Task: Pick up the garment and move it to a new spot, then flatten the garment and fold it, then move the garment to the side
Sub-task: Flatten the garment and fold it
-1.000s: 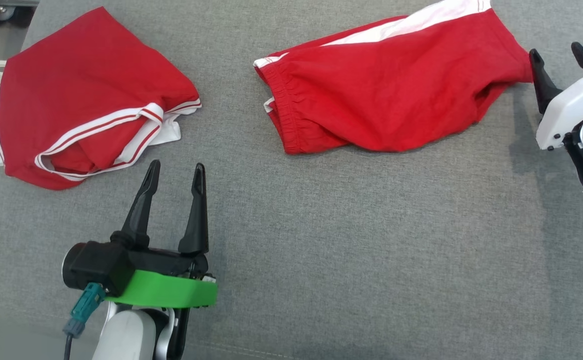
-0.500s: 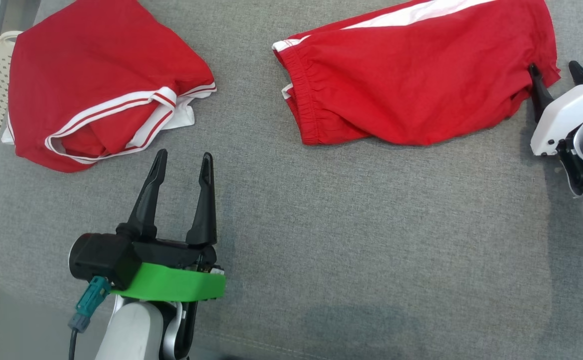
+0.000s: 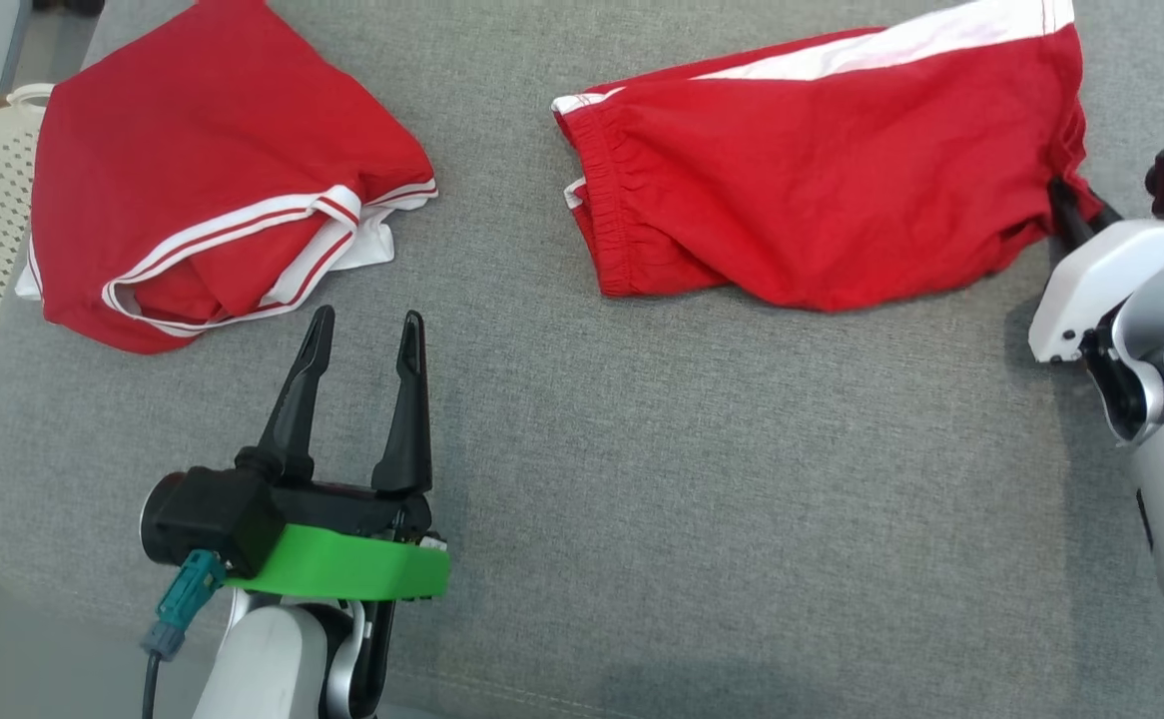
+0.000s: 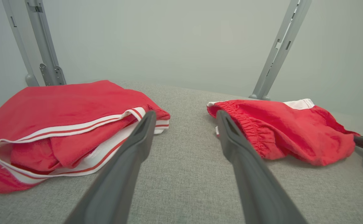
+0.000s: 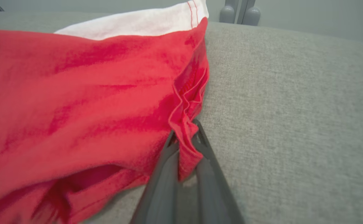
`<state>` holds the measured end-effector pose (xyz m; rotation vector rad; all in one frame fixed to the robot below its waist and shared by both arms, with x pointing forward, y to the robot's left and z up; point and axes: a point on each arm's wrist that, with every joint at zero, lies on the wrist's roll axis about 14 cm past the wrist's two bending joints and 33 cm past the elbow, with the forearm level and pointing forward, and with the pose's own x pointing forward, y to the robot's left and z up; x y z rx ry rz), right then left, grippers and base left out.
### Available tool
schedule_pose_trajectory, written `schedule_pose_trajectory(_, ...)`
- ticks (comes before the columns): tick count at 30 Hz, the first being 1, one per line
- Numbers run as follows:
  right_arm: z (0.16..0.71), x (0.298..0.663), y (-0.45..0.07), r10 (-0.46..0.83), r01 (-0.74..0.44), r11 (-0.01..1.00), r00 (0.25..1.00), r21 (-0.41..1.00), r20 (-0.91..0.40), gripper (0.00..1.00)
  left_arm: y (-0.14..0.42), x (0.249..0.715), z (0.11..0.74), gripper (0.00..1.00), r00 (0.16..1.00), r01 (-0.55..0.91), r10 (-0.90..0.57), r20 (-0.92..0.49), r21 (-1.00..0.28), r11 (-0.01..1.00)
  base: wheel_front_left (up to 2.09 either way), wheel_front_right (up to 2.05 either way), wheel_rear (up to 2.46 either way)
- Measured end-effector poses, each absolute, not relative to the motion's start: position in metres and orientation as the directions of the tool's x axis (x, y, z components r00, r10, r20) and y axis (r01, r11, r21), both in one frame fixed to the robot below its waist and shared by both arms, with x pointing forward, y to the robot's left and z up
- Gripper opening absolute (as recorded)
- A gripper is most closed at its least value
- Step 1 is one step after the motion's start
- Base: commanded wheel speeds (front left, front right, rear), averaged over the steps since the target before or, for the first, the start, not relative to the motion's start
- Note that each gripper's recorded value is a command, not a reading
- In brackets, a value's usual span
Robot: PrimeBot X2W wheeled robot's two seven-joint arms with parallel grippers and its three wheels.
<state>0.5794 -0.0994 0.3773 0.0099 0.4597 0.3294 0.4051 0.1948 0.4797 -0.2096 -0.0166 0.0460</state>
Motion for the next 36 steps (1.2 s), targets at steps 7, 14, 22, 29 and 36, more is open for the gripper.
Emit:
schedule_pose_trajectory(7, 0.388, 0.548, -0.114, 0.28, -0.261, 0.96, 0.867, 0.104, -0.412, 0.0, 0.19, 0.398, 0.485, 1.0, 0.999, -0.031, 0.036, 0.022, -0.207, 0.978, 0.0, 0.0, 0.0)
schedule_pose_trajectory(14, 0.397, 0.518, -0.127, 0.238, -0.209, 0.971, 0.884, 0.113, -0.404, 0.0, 0.184, 0.391, 0.484, 1.0, 1.0, -0.01, 0.014, 0.019, -0.205, 0.979, 0.0, 0.0, 0.0)
schedule_pose_trajectory(22, 0.414, 0.507, -0.137, 0.204, -0.187, 0.979, 0.913, 0.082, -0.353, 1.0, 0.183, 0.387, 0.48, 1.0, 1.0, -0.008, 0.009, 0.004, -0.188, 0.982, 0.0, 0.0, 0.0)
schedule_pose_trajectory(29, 0.436, 0.487, -0.139, 0.183, -0.155, 0.979, 0.954, 0.131, -0.237, 1.0, 0.191, 0.378, 0.481, 1.0, 1.0, -0.031, 0.031, 0.002, -0.148, 0.989, 0.0, 0.0, 0.0)
schedule_pose_trajectory(36, 0.472, 0.453, -0.135, 0.175, -0.16, 0.968, 0.983, 0.194, -0.063, 1.0, 0.213, 0.363, 0.491, 1.0, 0.994, -0.097, 0.103, 0.031, -0.172, 0.98, 0.0, 0.0, 0.0)
